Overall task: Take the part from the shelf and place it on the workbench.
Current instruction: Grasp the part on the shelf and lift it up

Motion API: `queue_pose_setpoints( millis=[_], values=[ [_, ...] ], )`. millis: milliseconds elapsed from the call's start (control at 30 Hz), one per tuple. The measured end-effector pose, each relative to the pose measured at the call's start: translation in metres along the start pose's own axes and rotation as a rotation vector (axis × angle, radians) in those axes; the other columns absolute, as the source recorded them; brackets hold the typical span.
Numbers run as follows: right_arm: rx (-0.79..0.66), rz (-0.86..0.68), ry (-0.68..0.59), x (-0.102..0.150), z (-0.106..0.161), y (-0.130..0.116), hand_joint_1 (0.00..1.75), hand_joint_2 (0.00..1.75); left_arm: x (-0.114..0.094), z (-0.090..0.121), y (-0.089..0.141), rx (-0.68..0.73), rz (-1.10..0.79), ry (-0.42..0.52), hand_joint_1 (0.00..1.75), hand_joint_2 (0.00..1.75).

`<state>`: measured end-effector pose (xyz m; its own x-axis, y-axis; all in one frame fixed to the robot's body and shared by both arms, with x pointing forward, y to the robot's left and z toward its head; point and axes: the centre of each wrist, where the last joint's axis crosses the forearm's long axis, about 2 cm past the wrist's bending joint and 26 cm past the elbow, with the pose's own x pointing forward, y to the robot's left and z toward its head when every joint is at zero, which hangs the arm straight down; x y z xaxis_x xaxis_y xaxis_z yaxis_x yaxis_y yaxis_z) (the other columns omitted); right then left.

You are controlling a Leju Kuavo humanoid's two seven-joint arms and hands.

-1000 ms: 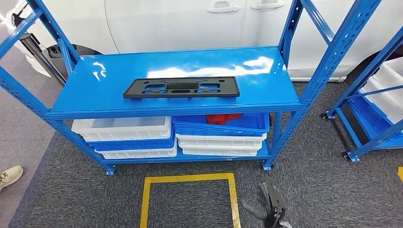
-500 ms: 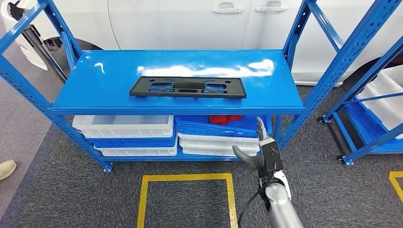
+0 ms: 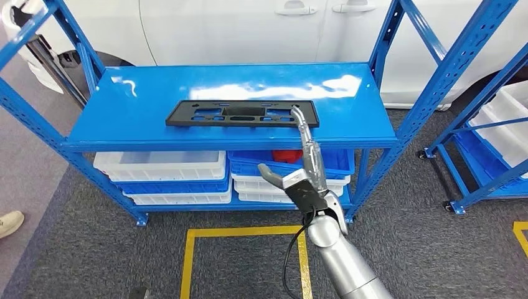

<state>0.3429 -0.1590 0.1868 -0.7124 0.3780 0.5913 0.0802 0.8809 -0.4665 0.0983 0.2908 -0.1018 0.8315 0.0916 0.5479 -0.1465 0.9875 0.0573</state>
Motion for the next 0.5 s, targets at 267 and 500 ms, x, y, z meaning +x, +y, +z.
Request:
queue_pose_setpoints(
  millis=[267, 500],
  values=[
    [0.130, 0.126, -0.090, 0.022, -0.019, 0.041, 0.00, 1.75, 0.005, -0.002, -0.002, 0.001, -0.024, -0.006, 0.00, 0.00],
    [0.242, 0.256, -0.128, 0.032, -0.029, 0.069, 0.00, 1.75, 0.008, -0.003, -0.003, -0.003, -0.036, -0.012, 0.00, 0.00]
  ],
)
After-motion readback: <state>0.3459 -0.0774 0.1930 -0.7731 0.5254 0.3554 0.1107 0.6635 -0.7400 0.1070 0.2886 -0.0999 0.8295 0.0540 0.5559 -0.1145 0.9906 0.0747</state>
